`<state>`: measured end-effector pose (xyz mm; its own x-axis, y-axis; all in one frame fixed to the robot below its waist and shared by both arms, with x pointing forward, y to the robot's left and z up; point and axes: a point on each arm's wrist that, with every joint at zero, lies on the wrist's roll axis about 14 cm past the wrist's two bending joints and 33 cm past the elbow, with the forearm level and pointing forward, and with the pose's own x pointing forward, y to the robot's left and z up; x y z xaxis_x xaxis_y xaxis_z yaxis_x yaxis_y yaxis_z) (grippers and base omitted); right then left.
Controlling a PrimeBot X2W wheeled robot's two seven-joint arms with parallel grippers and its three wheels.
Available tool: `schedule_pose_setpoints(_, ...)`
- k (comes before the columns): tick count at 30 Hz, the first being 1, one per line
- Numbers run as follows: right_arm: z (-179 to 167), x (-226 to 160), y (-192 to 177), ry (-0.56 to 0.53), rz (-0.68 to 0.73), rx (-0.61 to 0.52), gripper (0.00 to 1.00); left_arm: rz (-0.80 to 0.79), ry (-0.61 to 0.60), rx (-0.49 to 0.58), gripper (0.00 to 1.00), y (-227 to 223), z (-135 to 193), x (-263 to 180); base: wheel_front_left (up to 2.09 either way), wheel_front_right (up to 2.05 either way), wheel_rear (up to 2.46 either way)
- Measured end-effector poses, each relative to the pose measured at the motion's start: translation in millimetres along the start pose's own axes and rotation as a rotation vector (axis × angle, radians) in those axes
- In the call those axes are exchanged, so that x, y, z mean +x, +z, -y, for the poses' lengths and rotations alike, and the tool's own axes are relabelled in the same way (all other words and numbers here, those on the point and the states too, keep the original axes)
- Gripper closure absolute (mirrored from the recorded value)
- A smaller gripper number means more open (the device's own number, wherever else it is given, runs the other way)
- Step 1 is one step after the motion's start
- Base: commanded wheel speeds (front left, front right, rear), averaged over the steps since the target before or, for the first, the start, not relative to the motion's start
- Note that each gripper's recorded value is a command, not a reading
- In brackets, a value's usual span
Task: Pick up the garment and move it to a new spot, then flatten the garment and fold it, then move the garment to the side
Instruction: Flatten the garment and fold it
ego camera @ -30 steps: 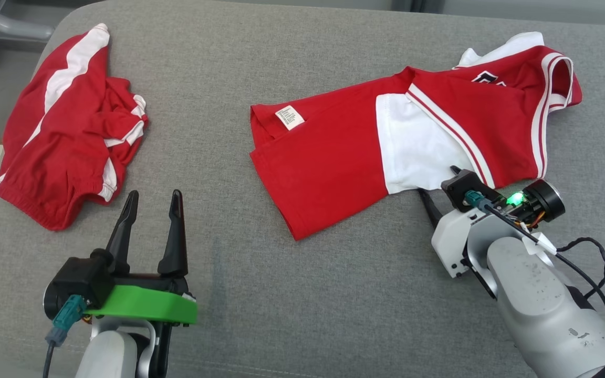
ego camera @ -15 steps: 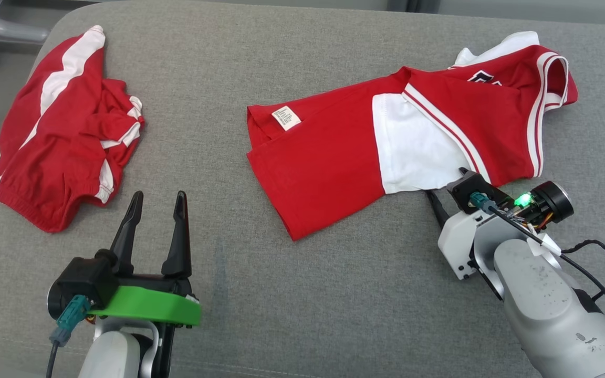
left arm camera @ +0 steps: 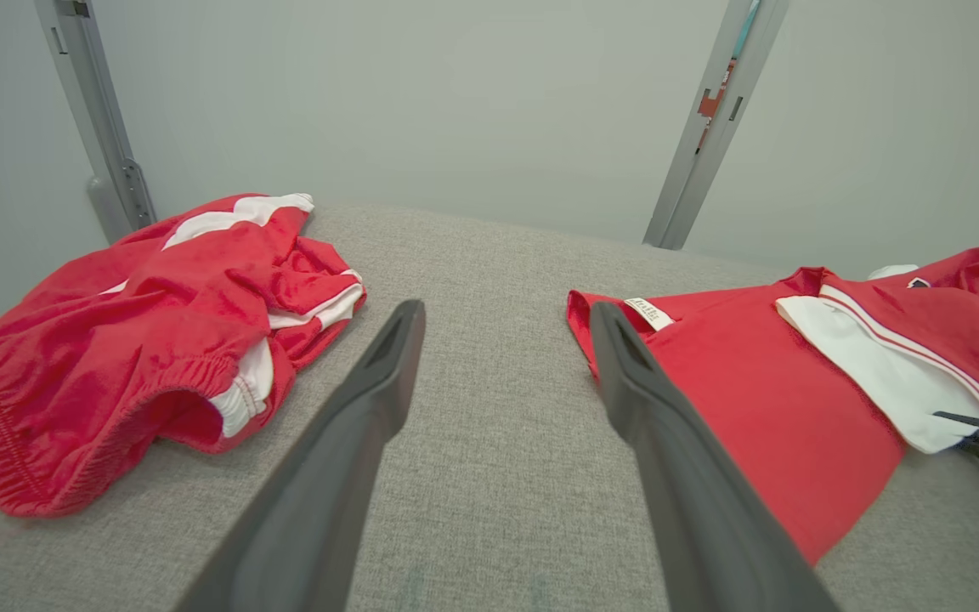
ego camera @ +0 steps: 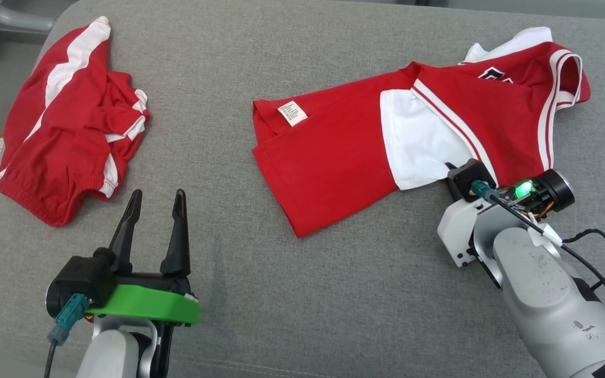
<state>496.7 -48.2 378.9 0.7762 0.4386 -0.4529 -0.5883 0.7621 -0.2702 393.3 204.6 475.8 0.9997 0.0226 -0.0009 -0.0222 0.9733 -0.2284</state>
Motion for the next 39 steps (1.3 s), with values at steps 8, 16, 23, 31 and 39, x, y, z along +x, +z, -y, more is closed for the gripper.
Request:
schedule_pose_setpoints(8,3.4,-11.3,-0.4,-0.024,0.03,0.02,1.0,0.017,-0.001,-0.003,0.0,5.3,0.3,1.3,0.0,0.0,0.0)
schedule_pose_setpoints(16,10.9,-44.6,-17.5,-0.085,0.034,0.071,1.0,0.032,-0.039,-0.008,0.0,9.3,12.8,4.5,0.0,0.0,0.0)
schedule_pose_setpoints(23,61.9,-98.2,-52.2,-0.265,-0.025,0.137,1.0,0.037,-0.087,-0.018,0.0,9.3,29.1,9.7,0.0,0.0,0.0)
schedule_pose_setpoints(31,96.0,-150.1,-73.3,-0.411,-0.086,0.159,1.0,0.044,-0.14,-0.022,0.0,10.7,46.5,16.4,0.0,0.0,0.0)
schedule_pose_setpoints(39,112.7,-174.9,-79.3,-0.489,-0.106,0.175,0.0,0.047,-0.166,-0.022,0.0,11.6,55.0,17.9,0.0,0.0,0.0)
